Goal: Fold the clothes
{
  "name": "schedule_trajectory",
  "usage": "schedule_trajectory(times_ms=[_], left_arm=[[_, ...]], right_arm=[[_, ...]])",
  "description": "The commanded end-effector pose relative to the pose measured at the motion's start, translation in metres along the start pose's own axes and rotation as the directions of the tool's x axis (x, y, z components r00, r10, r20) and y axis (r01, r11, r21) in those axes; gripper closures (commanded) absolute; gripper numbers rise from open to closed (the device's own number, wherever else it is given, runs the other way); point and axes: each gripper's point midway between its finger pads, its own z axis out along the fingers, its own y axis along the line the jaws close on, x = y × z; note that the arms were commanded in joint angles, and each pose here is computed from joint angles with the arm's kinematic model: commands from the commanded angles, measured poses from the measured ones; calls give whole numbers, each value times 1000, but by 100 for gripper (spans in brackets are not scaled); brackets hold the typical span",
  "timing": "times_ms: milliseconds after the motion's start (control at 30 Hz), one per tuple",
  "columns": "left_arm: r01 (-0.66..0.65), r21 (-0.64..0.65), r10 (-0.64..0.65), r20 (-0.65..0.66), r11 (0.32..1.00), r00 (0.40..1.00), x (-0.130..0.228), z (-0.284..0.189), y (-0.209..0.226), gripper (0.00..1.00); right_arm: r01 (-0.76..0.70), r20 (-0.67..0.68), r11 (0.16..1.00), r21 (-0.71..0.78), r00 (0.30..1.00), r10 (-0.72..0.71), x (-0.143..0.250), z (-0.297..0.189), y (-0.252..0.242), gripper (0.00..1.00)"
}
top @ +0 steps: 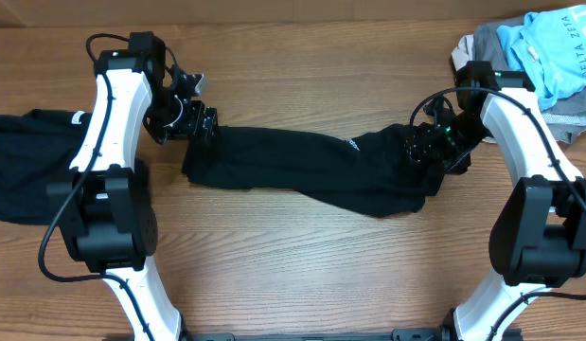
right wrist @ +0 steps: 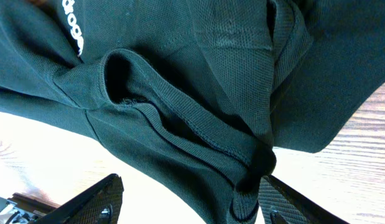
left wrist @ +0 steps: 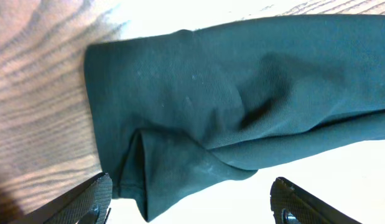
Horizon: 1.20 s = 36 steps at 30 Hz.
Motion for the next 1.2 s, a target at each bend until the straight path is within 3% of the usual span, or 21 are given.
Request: schedule_trajectory(times_ms=[0,133,400,800,867,900,967,1000,1167], left_arm=[[-51,-22,51,-16,998,999,-1,9,8,17],[-50,-103,45,-57,993,997,1,22,29,13],[-42,-87,29,-142,995,989,10,57,40,5],[-15,-25,9,-223,1000,975,23,99,46,12],[-11,-6,10,-221,1000,975,22,104,43,21],[-10,8,12,-217,1000,976,21,106,41,32],[-10,37,18,-209,999,978,19,108,33,79],[-10,40,18,-211,999,977,19,108,31,96],[43,28,-36,-210,999,977,18,100,27,96]], right_arm=[[37,61,999,-19,998,-35,-6,-16,9,25],[38,62,999,-19,997,-36,-6,-16,9,24],[39,67,999,-19,997,-38,-8,-16,9,20],[46,85,999,-18,995,-45,-12,-16,9,14],[46,85,999,-18,995,-45,-12,-16,9,14],[47,86,999,-18,995,-45,-12,-16,9,13],[48,90,999,-18,995,-47,-13,-17,9,12],[49,91,999,-18,995,-47,-14,-17,9,12],[44,91,999,-19,995,-42,-14,-17,9,12]])
